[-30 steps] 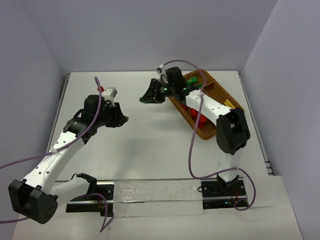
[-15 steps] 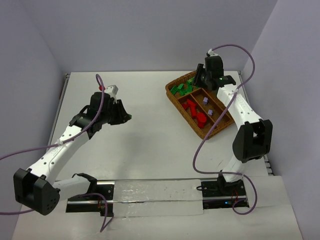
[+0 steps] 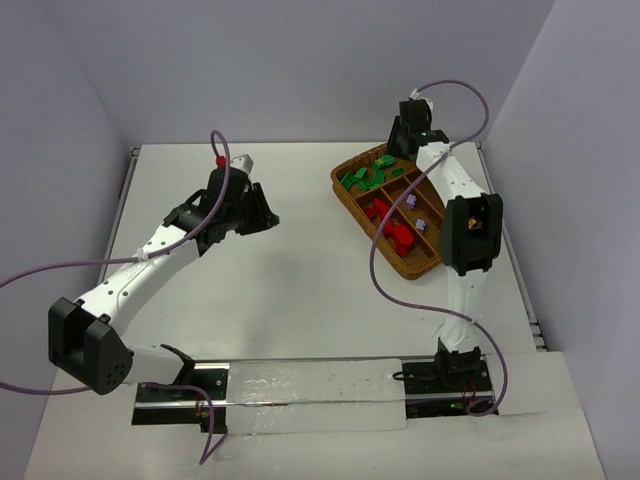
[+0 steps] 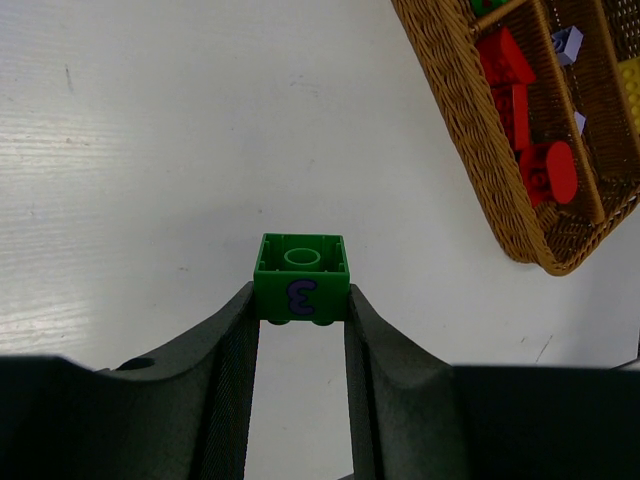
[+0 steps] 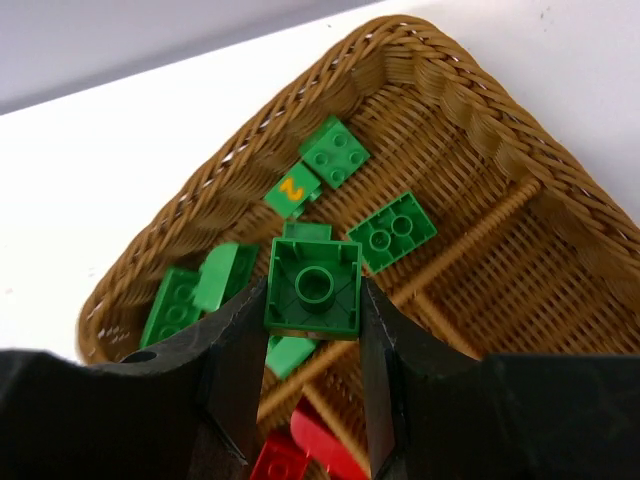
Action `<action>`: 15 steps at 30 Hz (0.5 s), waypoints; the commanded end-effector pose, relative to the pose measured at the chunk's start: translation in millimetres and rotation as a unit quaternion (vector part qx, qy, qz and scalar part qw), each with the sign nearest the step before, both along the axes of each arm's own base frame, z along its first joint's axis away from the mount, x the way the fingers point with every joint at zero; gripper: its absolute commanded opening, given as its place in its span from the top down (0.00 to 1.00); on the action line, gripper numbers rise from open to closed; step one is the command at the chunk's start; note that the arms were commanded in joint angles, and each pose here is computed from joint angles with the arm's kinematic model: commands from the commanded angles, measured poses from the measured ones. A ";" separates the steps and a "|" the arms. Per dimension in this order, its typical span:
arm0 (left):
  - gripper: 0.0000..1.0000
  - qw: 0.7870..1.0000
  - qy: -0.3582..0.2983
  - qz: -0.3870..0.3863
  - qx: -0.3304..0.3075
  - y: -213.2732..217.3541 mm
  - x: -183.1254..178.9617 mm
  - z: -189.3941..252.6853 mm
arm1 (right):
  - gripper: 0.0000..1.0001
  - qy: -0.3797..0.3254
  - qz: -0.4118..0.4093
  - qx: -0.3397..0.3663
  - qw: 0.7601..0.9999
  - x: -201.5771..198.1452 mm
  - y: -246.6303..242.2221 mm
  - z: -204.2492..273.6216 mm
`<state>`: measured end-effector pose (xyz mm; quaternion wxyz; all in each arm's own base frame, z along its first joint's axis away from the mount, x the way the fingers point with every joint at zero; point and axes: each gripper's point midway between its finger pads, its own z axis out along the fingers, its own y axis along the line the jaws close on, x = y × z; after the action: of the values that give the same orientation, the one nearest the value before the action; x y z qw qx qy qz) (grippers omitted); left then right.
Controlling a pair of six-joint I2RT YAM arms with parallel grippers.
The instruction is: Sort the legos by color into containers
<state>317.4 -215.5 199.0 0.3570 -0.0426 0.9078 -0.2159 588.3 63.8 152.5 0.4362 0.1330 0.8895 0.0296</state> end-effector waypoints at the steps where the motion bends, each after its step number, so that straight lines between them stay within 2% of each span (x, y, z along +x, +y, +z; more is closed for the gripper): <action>1: 1.00 1.000 -0.011 0.001 -0.013 -12.9 3.5 16.2 | 0.74 -0.036 -0.003 0.000 0.999 31.0 -6.8 24.1; 5: 1.00 1.000 -0.003 -0.004 -0.012 -17.1 3.3 12.8 | 0.70 -0.024 0.001 0.005 1.000 40.6 -3.6 9.7; 6: 1.00 1.000 0.000 -0.009 -0.011 -20.4 3.1 11.9 | 0.66 -0.021 0.000 0.010 1.000 41.3 -2.3 4.7; 9: 1.00 1.000 -0.009 -0.023 -0.019 -31.7 8.4 22.6 | 0.41 -0.017 0.001 0.020 1.000 42.2 0.9 -1.8; 15: 1.00 0.997 -0.040 -0.052 -0.029 -60.2 39.0 55.2 | 0.35 -0.027 0.000 0.018 0.999 39.6 -0.3 12.5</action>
<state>332.1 -250.0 209.0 0.3421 -0.0258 0.9113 -0.2276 621.7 67.5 133.2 0.4291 0.1353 0.8920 0.0445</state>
